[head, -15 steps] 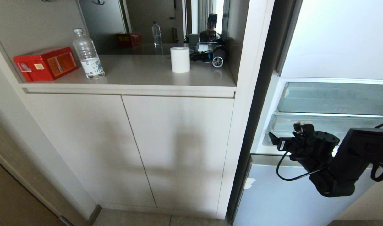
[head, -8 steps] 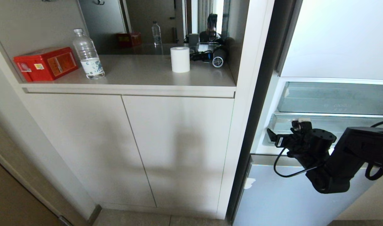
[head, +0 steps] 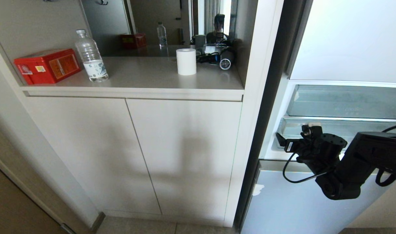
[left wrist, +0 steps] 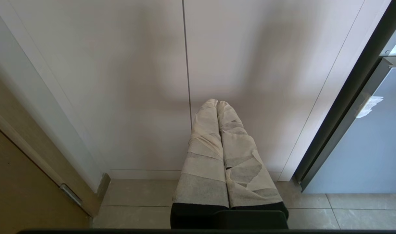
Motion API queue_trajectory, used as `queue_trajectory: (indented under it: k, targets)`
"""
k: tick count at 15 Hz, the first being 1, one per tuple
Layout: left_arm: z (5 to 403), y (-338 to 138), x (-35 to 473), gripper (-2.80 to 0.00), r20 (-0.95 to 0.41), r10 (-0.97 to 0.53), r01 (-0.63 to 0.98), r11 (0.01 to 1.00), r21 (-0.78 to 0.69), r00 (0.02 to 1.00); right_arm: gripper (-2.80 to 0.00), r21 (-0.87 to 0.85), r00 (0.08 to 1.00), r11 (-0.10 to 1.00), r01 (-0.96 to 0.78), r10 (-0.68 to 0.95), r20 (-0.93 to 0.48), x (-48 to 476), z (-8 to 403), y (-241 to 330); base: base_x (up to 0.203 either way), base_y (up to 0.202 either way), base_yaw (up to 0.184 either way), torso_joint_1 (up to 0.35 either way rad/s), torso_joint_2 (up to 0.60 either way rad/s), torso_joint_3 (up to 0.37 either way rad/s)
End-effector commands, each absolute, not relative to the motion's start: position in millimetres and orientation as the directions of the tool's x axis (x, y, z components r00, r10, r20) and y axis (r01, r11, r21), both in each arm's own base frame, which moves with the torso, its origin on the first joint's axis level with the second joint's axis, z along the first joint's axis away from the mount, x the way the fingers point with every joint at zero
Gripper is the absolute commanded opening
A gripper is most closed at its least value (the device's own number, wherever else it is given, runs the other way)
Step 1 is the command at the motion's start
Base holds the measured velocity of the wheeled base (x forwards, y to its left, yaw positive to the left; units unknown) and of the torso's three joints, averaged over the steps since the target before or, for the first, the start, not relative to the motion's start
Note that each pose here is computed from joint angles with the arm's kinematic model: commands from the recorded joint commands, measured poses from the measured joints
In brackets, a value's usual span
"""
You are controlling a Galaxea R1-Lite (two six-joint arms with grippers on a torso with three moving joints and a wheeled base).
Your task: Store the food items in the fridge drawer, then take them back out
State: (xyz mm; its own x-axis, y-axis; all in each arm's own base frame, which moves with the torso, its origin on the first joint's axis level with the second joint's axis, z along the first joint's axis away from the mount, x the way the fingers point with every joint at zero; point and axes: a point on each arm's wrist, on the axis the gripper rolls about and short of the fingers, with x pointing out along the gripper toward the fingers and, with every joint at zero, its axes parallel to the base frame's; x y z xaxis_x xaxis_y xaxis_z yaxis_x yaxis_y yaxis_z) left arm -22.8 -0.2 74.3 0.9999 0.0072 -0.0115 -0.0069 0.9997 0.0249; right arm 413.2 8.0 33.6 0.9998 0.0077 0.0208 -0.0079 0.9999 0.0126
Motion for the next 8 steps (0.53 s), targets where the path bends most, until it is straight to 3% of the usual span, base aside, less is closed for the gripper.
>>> queue_trajectory:
  k: [1,8]
  targets:
    - [74.6,-0.2,-22.8,-2.8,-0.013,0.008,-0.007,1.0,0.025,1.0,0.0,0.014,0.999,1.0,-0.007,0.006,0.034,413.6,35.8,7.9,0.0,0.0,0.0,0.0,0.0,0.0]
    - [74.6,-0.2,-22.8,-2.8,-0.012,0.008,-0.007,1.0,0.025,1.0,0.0,0.04,0.998,0.999,-0.006,0.003,0.065,420.7,39.4,7.0,0.0,0.0,0.0,0.0,0.0,0.0]
